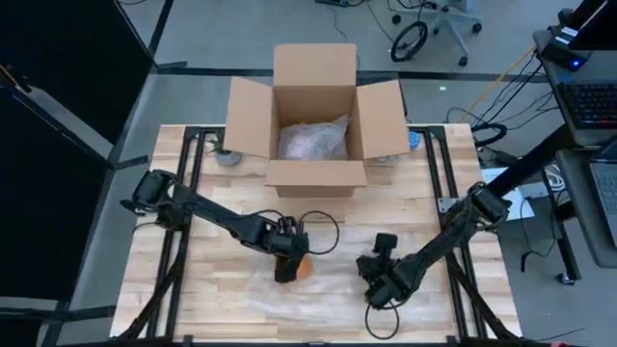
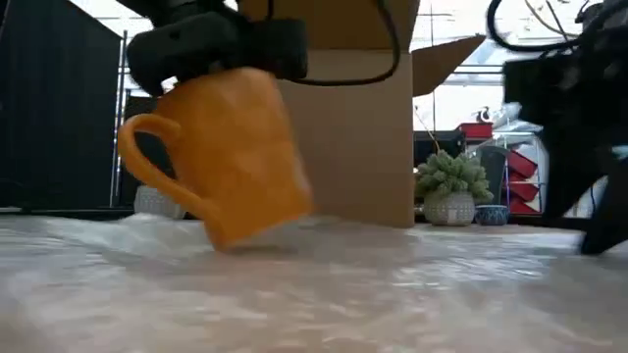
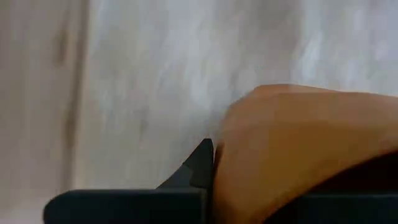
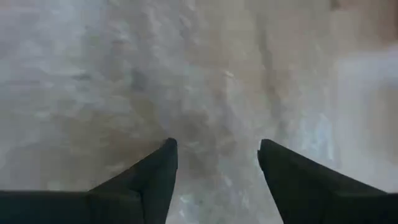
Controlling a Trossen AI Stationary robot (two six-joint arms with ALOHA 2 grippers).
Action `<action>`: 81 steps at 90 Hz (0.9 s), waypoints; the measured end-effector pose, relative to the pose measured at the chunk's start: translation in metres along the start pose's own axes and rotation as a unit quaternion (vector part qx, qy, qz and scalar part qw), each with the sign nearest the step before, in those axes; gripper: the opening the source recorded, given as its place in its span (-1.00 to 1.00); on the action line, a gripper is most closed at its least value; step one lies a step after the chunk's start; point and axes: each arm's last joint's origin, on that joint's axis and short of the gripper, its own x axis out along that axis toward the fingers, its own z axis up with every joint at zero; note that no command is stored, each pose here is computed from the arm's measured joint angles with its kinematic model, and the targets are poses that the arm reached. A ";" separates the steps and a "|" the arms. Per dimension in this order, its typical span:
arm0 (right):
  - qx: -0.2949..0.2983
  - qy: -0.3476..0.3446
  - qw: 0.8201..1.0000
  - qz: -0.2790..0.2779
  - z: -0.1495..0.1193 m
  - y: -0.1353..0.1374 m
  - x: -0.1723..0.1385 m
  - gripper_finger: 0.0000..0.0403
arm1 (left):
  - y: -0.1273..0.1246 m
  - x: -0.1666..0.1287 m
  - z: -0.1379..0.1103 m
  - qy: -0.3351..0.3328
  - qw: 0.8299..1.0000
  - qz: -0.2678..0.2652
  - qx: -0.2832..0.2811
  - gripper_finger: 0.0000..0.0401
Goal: Wrap mug
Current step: Wrap the orange mug with transparent bubble wrap
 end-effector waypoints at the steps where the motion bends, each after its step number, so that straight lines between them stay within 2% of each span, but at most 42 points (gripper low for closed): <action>1: 0.005 -0.001 1.000 0.004 0.000 0.000 -0.002 0.05 | 0.000 -0.001 0.000 0.001 1.000 0.002 -0.002 -0.98; 9: 0.036 -0.016 0.999 0.025 0.001 -0.002 -0.013 0.05 | 0.001 -0.011 0.004 -0.014 1.000 -0.001 -0.011 -0.98; 27: 0.095 -0.047 0.991 0.076 0.004 -0.009 -0.037 0.05 | -0.007 -0.040 0.047 -0.147 0.988 -0.043 -0.001 -0.97; 37: 0.128 -0.041 0.984 0.112 0.000 -0.012 -0.052 0.05 | -0.012 -0.040 0.067 -0.221 0.970 -0.098 0.015 -0.98; 44: 0.145 -0.034 0.980 0.133 -0.009 -0.010 -0.062 0.05 | -0.012 -0.030 0.073 -0.238 0.963 -0.125 0.011 -0.98; 56: 0.178 -0.012 0.972 0.154 -0.027 0.000 -0.073 0.05 | -0.010 0.001 0.077 -0.221 0.967 -0.128 0.007 -0.98; 68: 0.214 0.031 0.962 0.165 -0.043 0.008 -0.078 0.05 | -0.011 0.026 0.095 -0.199 0.970 -0.142 0.011 -0.98; 75: 0.233 0.037 0.958 0.166 -0.050 0.012 -0.080 0.05 | -0.012 0.036 0.107 -0.159 0.977 -0.140 0.032 -0.98; 81: 0.247 0.041 0.953 0.168 -0.054 0.014 -0.082 0.05 | -0.013 0.040 0.110 -0.103 0.987 -0.110 0.053 -0.98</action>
